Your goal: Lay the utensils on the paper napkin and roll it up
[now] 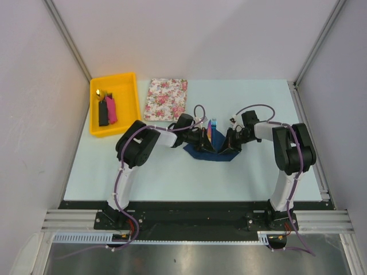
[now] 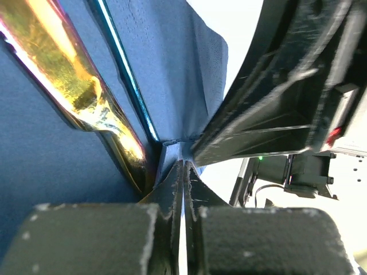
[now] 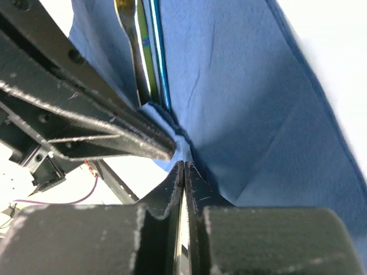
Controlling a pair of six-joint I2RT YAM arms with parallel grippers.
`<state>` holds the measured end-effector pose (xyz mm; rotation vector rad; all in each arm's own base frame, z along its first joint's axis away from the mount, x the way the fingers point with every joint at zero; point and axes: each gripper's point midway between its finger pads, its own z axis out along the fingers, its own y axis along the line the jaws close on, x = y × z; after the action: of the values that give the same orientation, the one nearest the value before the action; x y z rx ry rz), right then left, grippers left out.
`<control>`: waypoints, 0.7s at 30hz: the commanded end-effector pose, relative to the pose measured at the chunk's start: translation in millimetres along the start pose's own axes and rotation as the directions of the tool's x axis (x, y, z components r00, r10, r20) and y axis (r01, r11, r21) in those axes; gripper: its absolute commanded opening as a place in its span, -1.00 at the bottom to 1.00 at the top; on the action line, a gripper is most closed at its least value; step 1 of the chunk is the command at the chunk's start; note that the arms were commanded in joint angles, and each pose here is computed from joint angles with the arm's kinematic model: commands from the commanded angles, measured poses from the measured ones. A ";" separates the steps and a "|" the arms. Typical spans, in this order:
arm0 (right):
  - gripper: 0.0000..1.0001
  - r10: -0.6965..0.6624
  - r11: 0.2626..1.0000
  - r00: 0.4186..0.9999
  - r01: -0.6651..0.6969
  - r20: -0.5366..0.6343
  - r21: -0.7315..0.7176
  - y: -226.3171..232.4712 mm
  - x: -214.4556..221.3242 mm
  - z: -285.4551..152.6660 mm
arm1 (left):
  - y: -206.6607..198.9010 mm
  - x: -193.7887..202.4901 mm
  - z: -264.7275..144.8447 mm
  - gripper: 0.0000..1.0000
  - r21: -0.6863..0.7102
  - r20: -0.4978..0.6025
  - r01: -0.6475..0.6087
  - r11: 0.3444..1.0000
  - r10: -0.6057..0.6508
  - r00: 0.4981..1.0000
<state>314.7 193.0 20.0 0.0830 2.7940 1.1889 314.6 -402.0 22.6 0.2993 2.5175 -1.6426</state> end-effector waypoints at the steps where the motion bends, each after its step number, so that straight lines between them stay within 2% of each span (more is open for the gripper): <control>1: -0.70 -0.026 0.999 0.997 0.030 0.074 -0.045 20.9 -19.5 -35.4 | 10.8 -3.3 -0.9 -1.00 -0.019 0.018 0.012 1.000 -0.011 1.000; 4: -0.43 -0.034 0.999 0.994 0.037 0.108 -0.030 19.1 -26.0 -54.7 | 11.8 -2.7 0.5 -1.00 -0.019 0.014 0.010 1.000 -0.010 1.000; 7: -0.26 -0.009 1.000 0.989 0.010 0.151 -0.005 8.3 -33.2 -75.5 | 11.6 -3.0 1.2 -1.00 -0.016 0.011 0.012 1.000 -0.011 1.000; 9: -0.23 0.014 1.000 0.988 -0.016 0.151 0.011 0.6 -31.4 -83.0 | 10.7 -4.3 1.5 -0.99 -0.013 0.011 0.006 1.000 -0.006 1.000; 12: 0.00 0.036 0.996 0.985 -0.049 0.169 0.073 -25.0 -31.3 -95.1 | 10.7 -5.1 2.0 -1.00 -0.012 0.010 0.002 1.000 -0.002 1.000; 17: 0.01 0.054 0.979 0.986 -0.083 0.159 0.184 -61.2 -24.3 -93.5 | 12.1 -5.5 1.8 -1.00 -0.022 0.011 -0.004 1.000 0.004 1.000; 21: 0.01 0.070 0.979 0.988 -0.094 0.135 0.178 -70.8 -22.5 -78.7 | 12.7 -4.7 1.8 -1.00 -0.021 0.009 -0.011 1.000 0.012 1.000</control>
<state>333.4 87.4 46.0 0.2955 2.7464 0.9399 314.6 -402.0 21.4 0.3047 2.5159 -1.6511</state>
